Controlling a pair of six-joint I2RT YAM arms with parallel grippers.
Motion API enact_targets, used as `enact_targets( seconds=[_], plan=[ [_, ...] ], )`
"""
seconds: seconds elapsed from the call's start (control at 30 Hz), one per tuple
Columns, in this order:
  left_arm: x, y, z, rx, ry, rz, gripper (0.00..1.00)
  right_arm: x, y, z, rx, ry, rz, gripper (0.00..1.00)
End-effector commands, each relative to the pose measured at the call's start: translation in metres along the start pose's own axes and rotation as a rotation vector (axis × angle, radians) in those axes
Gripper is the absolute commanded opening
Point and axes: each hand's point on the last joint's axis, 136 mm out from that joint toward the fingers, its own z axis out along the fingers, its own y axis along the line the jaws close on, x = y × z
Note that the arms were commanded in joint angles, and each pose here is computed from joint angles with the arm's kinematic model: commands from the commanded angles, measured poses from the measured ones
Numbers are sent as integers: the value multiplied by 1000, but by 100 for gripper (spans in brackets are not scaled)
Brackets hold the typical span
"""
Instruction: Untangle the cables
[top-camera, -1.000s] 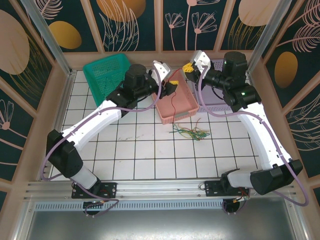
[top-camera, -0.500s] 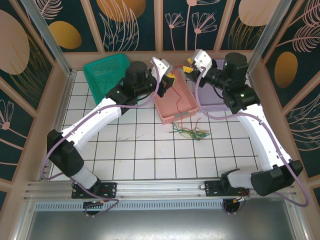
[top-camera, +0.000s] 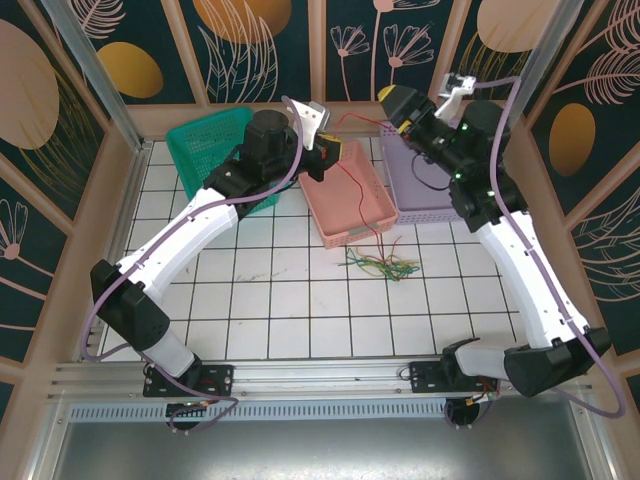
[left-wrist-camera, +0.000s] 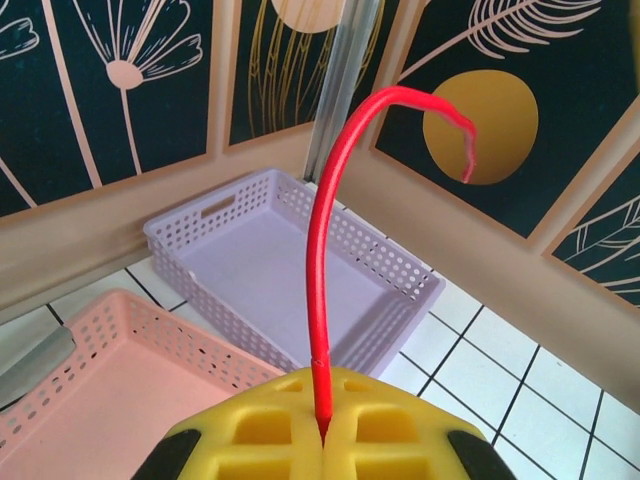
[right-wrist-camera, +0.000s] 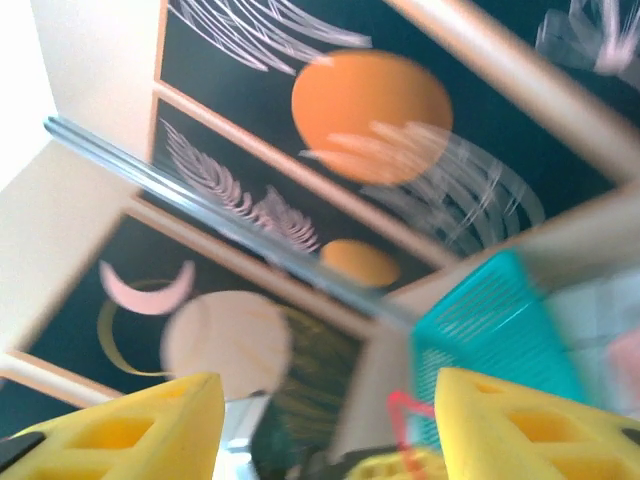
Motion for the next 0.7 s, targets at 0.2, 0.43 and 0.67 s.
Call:
enact_targets(
  seconds=[0.2,0.43,0.67],
  plan=[
    [0,0,0,0,1,-6,0,57,-33,51,69,108,884,63],
    [9,-1,-7,3,20,0,0,16,-57,71,105,22,751,34],
    [21,1,-14,-11,49,-9,0,10,-75,78,204,37,563,0]
  ],
)
